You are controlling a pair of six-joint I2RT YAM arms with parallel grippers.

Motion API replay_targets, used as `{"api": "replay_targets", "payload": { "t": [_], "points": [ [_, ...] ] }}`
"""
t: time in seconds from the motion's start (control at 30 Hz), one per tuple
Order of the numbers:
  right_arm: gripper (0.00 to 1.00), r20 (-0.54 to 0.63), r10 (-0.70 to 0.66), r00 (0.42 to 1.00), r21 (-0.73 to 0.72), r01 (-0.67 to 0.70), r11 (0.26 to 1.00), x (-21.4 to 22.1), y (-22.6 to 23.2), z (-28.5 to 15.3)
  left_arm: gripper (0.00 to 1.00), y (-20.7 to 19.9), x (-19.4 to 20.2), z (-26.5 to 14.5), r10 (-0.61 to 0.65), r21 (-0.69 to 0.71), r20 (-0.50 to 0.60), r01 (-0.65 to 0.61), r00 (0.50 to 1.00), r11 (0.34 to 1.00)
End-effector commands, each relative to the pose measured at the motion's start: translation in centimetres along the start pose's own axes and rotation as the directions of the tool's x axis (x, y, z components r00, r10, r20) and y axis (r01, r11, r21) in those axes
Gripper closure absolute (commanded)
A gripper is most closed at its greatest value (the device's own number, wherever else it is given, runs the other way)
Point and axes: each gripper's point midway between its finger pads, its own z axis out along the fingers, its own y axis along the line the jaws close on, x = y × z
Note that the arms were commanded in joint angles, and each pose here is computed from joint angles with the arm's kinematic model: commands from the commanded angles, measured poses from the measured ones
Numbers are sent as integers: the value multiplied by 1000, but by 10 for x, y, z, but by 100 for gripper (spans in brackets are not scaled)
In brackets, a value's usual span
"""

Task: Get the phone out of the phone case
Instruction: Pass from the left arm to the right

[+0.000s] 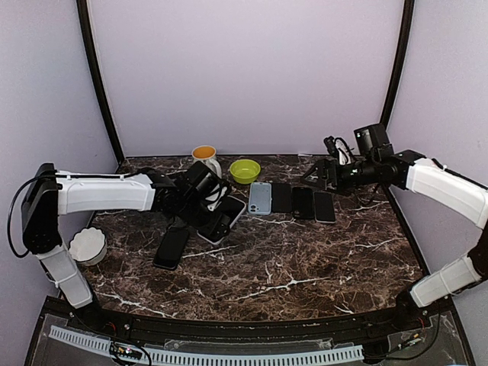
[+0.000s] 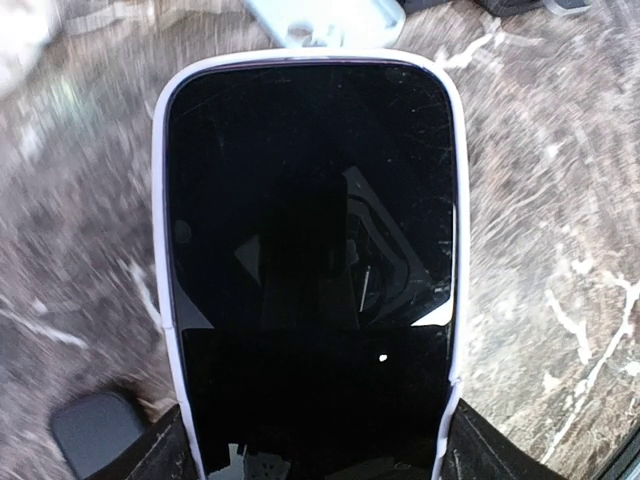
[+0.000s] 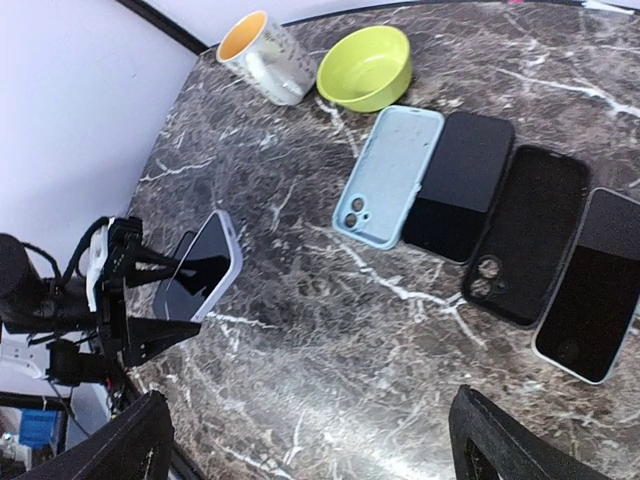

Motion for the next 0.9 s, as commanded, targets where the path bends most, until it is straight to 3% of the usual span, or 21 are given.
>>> {"api": "replay_targets", "payload": {
  "t": [0.0, 0.3, 0.53, 0.87],
  "points": [
    [3, -21, 17, 1000, -166, -20, 986, -1, 48, -2, 41, -7, -54, -56, 113, 1, 182, -115, 977, 993],
    [4, -115, 46, 992, -271, -76, 959, 6, 87, 19, 43, -12, -85, -98, 328, -65, 265, -323, 907, 944],
    [6, -162, 75, 984, -355, -129, 926, 9, 108, 42, 43, -22, -96, -108, 342, -46, 363, -350, 867, 936],
    [7, -268, 53, 962, -434, -170, 885, 18, 132, 58, 46, -34, -74, -101, 376, 27, 368, -414, 850, 910]
  ]
}}
